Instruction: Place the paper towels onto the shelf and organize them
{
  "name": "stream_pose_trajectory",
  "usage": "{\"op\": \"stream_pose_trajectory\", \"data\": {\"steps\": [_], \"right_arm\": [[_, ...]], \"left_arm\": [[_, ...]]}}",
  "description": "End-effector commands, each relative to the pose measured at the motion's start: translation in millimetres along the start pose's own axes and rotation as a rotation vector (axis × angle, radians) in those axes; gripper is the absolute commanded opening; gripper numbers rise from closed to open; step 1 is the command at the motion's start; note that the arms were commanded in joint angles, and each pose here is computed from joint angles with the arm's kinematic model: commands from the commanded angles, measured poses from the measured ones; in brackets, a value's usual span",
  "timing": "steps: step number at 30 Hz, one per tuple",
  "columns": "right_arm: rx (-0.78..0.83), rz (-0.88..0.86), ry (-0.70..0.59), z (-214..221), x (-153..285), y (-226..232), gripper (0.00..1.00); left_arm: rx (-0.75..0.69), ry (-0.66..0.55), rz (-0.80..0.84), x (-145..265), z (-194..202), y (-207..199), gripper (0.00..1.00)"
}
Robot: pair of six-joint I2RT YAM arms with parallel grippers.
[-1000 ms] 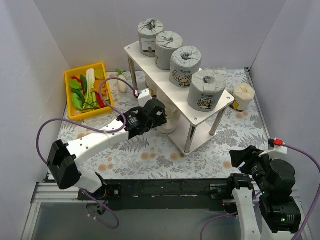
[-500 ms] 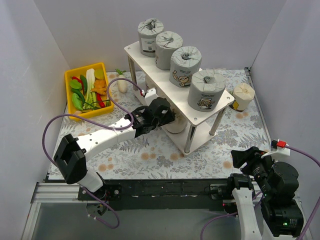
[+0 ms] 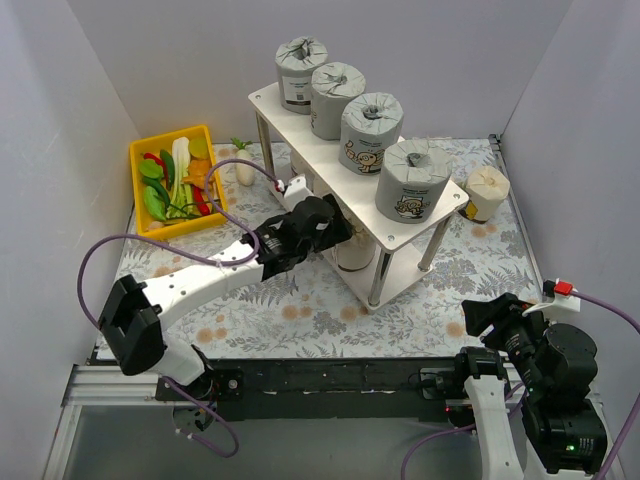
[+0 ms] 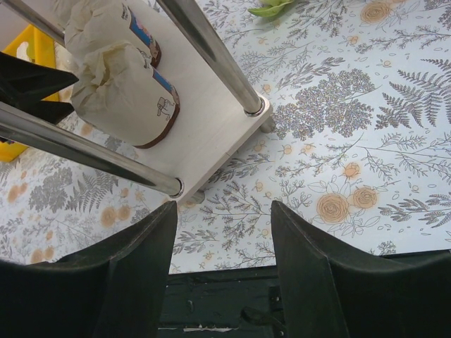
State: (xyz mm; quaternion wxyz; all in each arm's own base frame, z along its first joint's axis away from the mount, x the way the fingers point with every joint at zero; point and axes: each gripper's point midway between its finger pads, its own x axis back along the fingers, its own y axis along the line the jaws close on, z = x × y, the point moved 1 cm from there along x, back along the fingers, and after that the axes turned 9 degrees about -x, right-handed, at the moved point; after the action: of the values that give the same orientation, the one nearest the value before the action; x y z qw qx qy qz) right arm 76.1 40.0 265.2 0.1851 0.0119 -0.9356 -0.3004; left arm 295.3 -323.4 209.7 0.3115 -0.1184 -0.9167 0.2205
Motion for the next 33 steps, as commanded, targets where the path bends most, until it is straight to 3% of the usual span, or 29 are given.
{"op": "stream_pose_trajectory", "data": {"steps": [1, 9, 14, 33], "right_arm": [[0.004, -0.027, -0.031, -11, -1, 8, 0.63], [0.003, -0.032, -0.014, -6, -6, 6, 0.63], [0.003, -0.057, -0.005, -5, -6, 11, 0.63], [-0.004, -0.048, -0.007, -8, -12, 10, 0.63]], "left_arm": [[-0.011, -0.056, 0.004, 34, -20, 12, 0.68], [0.009, 0.063, 0.025, 47, 19, 36, 0.51], [0.019, 0.141, 0.024, 33, 45, 39, 0.49], [-0.055, 0.055, 0.046, -22, 31, 5, 0.48]]}}
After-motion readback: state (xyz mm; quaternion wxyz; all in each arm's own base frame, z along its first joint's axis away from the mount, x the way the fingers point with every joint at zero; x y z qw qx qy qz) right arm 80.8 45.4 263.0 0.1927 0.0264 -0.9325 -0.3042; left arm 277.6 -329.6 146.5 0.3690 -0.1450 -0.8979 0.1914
